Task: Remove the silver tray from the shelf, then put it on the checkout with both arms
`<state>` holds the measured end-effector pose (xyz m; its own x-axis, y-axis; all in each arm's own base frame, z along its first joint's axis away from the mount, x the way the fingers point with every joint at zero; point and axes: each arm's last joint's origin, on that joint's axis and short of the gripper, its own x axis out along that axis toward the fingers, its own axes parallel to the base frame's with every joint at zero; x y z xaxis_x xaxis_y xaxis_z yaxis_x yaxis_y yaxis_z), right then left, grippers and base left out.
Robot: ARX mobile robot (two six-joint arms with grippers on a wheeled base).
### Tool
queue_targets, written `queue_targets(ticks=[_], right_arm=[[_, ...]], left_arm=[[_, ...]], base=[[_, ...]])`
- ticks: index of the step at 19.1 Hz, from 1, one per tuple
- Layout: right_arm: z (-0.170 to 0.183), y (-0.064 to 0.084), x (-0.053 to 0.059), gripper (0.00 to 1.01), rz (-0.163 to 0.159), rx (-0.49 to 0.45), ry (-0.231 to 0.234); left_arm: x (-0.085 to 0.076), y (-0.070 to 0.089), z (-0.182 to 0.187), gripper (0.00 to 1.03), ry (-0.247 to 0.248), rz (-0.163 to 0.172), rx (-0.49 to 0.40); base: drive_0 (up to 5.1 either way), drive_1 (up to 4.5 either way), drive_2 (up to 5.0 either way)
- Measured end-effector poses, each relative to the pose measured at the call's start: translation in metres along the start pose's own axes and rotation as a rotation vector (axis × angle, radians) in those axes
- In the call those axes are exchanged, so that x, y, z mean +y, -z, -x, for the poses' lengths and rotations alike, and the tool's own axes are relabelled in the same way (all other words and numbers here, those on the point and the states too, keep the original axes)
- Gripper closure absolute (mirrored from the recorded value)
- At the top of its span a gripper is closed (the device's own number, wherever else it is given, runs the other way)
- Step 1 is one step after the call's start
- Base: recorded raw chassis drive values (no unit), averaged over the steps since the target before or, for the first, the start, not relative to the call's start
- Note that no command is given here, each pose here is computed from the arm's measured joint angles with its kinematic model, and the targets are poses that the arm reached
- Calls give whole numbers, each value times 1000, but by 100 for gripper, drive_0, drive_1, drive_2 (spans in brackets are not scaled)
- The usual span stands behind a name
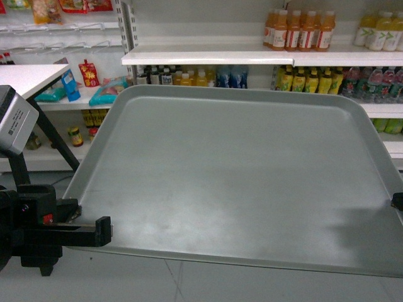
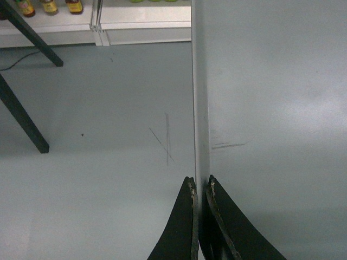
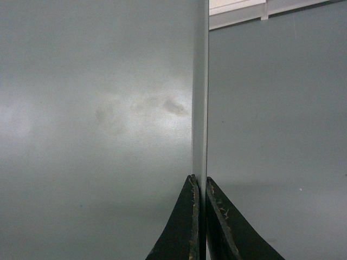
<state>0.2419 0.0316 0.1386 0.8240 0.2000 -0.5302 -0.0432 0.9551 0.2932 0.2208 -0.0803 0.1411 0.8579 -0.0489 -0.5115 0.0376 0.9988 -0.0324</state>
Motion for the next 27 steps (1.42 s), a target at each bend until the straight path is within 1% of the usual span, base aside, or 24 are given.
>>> queue_targets(ticks=[4,7,27], right_arm=[[0,0,0,99,-1,5,2],[0,0,0,99,0,-1,0],[0,0,0,99,0,1,0]], left_arm=[[0,0,0,100,-1,-1,3],[0,-1,0,100,0,1,-4],[0,0,0,100,0,-1,-3]], base=[[0,-397,396],[0,0,0],[-497,246,246]])
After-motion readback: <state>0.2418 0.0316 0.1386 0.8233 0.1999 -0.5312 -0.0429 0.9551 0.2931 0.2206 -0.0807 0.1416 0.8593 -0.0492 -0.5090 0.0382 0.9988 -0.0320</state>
